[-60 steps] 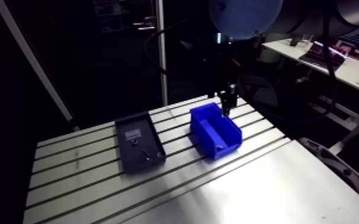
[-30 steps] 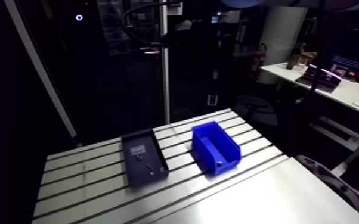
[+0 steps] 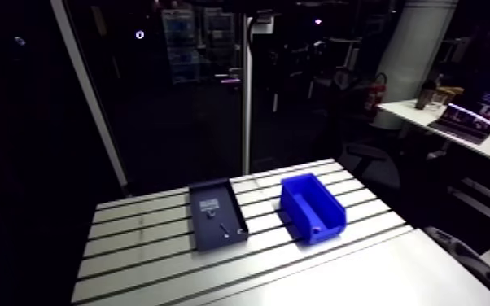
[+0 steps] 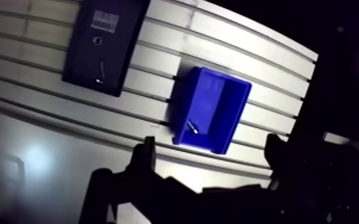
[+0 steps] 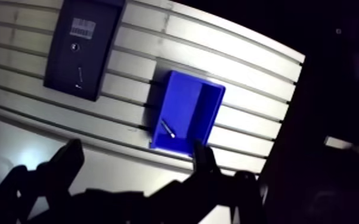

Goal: Pick up the M10 bolt from the tray and put it into the blue bin.

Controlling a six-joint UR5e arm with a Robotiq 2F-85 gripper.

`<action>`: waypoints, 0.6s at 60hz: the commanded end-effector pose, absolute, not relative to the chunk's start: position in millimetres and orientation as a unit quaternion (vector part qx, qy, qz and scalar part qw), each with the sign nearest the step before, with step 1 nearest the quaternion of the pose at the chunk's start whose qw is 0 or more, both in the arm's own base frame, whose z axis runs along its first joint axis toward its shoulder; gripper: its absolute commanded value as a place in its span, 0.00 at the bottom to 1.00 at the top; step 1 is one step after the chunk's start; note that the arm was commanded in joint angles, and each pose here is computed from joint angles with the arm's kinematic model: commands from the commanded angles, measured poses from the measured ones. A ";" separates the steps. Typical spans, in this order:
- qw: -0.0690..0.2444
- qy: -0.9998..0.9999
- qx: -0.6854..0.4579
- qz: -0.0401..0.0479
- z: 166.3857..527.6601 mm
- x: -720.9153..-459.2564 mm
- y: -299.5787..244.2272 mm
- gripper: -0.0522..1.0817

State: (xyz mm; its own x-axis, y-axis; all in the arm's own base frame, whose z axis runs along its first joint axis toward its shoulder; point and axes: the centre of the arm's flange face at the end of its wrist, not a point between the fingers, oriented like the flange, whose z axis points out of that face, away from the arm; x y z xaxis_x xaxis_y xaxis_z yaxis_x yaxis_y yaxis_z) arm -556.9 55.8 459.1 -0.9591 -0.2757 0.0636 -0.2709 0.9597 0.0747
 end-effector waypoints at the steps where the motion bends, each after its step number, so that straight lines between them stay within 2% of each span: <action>1: -0.048 -0.996 -0.079 0.015 490.8 -550.8 7.9 0.05; 2: -0.048 -0.996 -0.079 0.015 490.8 -550.8 7.9 0.05; 3: -0.053 -0.995 -0.086 0.021 493.3 -549.6 6.5 0.05; 4: -0.053 -0.995 -0.086 0.021 493.3 -549.6 6.5 0.05; 5: -0.059 -0.994 -0.091 0.025 494.6 -548.8 5.4 0.05; 10: -0.066 -0.992 -0.101 0.032 496.8 -549.5 4.5 0.05; 23: -0.058 -0.993 -0.103 0.025 521.5 -549.9 5.6 0.05; 27: -0.055 -0.993 -0.102 0.022 525.9 -549.7 6.1 0.05; 33: -0.053 -0.994 -0.096 0.012 523.3 -550.0 8.2 0.05; 36: -0.052 -0.994 -0.093 0.011 521.6 -551.8 7.2 0.05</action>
